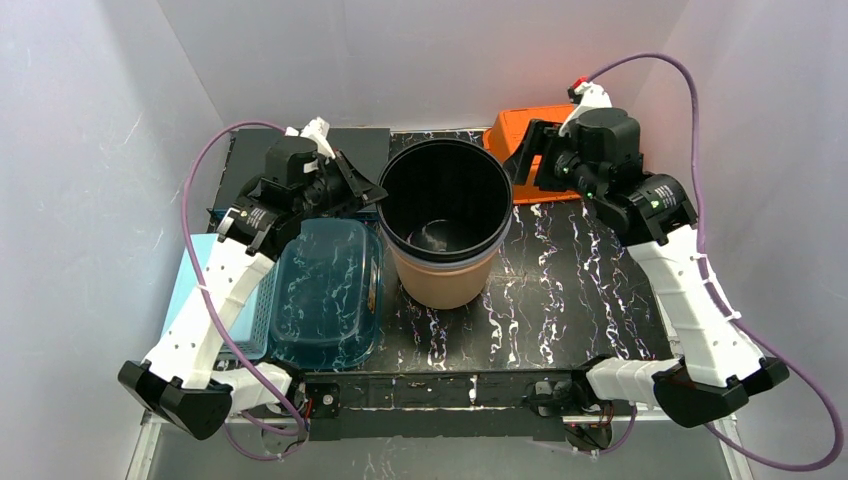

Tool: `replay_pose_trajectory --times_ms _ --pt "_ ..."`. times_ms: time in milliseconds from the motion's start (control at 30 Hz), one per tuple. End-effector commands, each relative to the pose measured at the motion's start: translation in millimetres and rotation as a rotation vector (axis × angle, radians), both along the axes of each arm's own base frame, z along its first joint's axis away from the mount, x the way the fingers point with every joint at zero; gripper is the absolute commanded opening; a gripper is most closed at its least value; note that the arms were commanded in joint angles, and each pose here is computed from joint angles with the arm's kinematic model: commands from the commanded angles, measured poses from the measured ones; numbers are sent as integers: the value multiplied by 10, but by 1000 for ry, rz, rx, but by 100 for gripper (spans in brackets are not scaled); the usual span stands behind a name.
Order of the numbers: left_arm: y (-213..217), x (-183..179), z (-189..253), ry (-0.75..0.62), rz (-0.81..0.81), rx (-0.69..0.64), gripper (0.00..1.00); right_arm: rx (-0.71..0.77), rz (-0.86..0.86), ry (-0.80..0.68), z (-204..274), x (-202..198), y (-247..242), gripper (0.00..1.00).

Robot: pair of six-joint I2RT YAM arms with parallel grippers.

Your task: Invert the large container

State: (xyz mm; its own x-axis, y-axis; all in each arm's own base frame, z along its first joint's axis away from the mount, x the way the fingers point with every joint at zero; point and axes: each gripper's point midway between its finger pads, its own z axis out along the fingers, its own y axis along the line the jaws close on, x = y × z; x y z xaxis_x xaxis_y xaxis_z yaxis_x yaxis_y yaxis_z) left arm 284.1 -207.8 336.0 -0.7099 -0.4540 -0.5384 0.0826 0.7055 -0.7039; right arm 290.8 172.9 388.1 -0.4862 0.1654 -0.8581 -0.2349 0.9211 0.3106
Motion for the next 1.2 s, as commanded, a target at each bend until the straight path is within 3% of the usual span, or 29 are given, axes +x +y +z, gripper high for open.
replay_pose_trajectory --times_ms 0,300,700,833,1000,1167 --pt "1 10 524 -152 -3 -150 0 202 151 57 53 -42 173 78" --pt "-33 6 524 -147 -19 -253 0 490 294 139 48 5 281 61" --pt "-33 10 536 -161 -24 -287 0 670 396 212 -19 -55 429 57" --pt "-60 9 559 -166 -40 -300 0 637 371 225 -147 -29 401 58" --pt "-79 4 604 -177 -54 -307 0 489 337 222 -292 30 294 66" --pt "-91 1 634 -184 -63 -309 0 379 343 249 -398 36 254 58"
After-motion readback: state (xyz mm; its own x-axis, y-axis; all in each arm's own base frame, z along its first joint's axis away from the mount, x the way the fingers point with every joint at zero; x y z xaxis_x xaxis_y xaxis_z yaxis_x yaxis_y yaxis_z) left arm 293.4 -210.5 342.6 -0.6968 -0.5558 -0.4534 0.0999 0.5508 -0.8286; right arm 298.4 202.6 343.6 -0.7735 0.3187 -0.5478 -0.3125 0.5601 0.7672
